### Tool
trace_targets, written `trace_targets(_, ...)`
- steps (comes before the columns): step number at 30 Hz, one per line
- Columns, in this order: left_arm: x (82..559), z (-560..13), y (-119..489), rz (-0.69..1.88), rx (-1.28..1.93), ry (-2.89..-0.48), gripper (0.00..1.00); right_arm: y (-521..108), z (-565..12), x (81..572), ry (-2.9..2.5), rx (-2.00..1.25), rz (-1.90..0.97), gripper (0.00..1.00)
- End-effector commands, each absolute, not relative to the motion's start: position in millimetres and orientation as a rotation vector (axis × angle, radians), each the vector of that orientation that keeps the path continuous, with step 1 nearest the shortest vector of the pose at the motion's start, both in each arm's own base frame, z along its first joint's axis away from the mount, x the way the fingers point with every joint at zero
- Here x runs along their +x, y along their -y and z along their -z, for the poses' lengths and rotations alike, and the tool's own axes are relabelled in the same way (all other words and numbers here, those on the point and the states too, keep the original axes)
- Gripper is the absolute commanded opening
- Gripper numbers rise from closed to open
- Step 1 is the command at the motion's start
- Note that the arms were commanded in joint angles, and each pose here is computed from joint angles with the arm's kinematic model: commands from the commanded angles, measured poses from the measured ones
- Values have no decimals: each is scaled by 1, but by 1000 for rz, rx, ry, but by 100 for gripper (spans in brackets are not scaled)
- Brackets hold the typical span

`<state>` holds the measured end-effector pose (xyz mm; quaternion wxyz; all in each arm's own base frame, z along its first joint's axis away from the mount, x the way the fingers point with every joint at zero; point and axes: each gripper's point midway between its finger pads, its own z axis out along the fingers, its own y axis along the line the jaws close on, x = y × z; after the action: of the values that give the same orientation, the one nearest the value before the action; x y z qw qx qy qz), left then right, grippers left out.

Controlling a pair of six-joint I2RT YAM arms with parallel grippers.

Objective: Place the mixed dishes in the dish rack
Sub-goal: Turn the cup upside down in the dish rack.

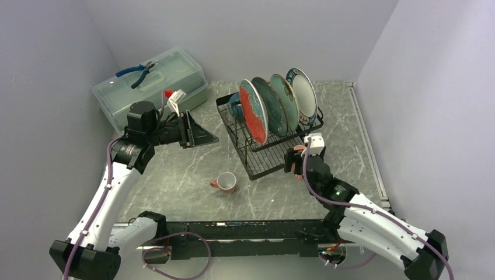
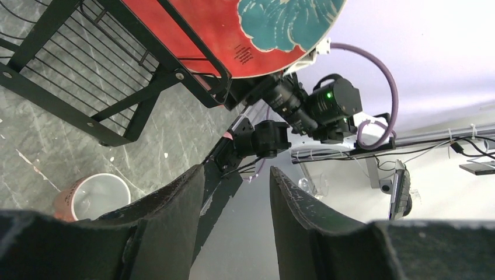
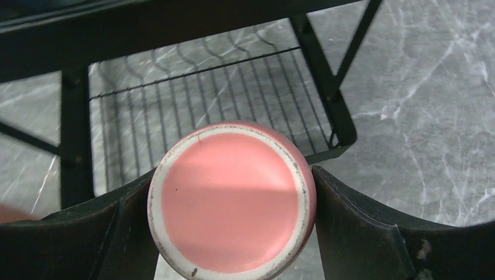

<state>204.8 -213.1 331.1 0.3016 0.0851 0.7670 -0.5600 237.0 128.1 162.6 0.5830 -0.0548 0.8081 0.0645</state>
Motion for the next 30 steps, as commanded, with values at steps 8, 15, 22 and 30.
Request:
trace_targets(8,209,-334,214,1481,285,-2011,49,-137,-200,298,-1710,121,-334,0)
trace_targets(15,209,-332,214,1490,286,-2019,48,-124,-188,316,-1695,331,-336,0)
trace_targets(22,208,-331,216,1526,283,-2024,47,-111,-183,328,-1646,533,-338,0)
trace_targets(30,204,-328,218,1558,281,-2035,45,-98,-174,326,-1545,702,-393,0)
